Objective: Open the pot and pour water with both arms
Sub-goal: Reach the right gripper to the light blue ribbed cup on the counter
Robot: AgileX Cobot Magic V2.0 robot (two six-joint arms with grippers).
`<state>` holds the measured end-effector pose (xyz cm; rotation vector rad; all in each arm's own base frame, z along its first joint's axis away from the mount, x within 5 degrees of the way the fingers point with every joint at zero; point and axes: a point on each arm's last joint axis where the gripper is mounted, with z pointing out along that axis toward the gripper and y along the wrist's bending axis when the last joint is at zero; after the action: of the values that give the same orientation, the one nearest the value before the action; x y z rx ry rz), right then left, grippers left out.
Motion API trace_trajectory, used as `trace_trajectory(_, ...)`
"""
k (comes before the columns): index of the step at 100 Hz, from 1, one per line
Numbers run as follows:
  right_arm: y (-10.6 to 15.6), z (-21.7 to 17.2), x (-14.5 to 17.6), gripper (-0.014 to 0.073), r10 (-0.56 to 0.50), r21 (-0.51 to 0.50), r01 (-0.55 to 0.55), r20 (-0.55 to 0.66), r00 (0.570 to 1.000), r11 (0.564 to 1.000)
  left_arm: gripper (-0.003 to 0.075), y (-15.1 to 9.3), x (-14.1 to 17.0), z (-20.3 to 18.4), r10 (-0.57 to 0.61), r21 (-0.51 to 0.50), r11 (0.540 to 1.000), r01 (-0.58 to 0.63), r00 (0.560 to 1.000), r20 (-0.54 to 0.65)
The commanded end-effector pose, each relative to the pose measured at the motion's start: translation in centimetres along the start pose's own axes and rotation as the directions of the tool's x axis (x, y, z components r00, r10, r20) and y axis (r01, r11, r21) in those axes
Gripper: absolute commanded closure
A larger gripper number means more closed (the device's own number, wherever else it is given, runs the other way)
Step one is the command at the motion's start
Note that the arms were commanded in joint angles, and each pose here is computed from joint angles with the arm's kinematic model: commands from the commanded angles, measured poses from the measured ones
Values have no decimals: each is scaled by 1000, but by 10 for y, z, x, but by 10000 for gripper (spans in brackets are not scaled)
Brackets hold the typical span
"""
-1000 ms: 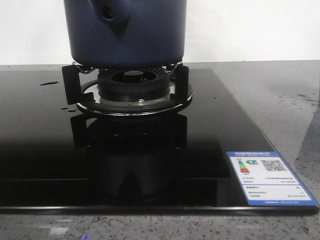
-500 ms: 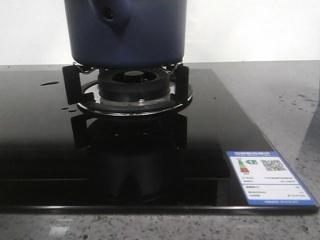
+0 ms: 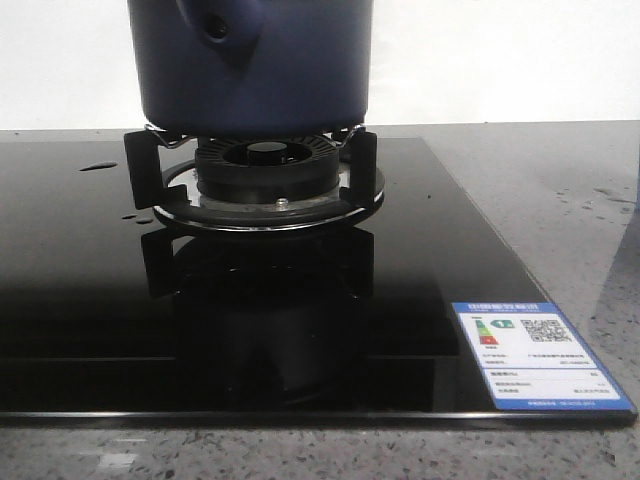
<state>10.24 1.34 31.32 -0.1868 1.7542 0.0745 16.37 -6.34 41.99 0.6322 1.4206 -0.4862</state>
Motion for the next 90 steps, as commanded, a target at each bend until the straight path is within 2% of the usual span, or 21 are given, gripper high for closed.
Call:
trace_trajectory(1,-7,0,-1,-29,8,75,-14,75,997,997,429,0,-19,-4,-67,-15,998,69,992,104)
trace_trajectory(16,-11,6,13,-30,99,115,-110,98,990,987,429,0,-20,-4,-80,-13,997,82,990,114)
trace_trajectory(31,-12,14,17,-30,167,110,-174,68,984,979,429,-3,-20,-3,-80,5,997,80,990,115)
trace_trajectory(60,-23,37,22,-30,181,189,-183,31,983,965,429,-7,-20,-2,-80,32,997,77,990,116)
trace_trajectory(90,-22,63,29,-30,161,200,-156,-8,987,967,429,-7,-20,-2,-80,33,997,77,990,116)
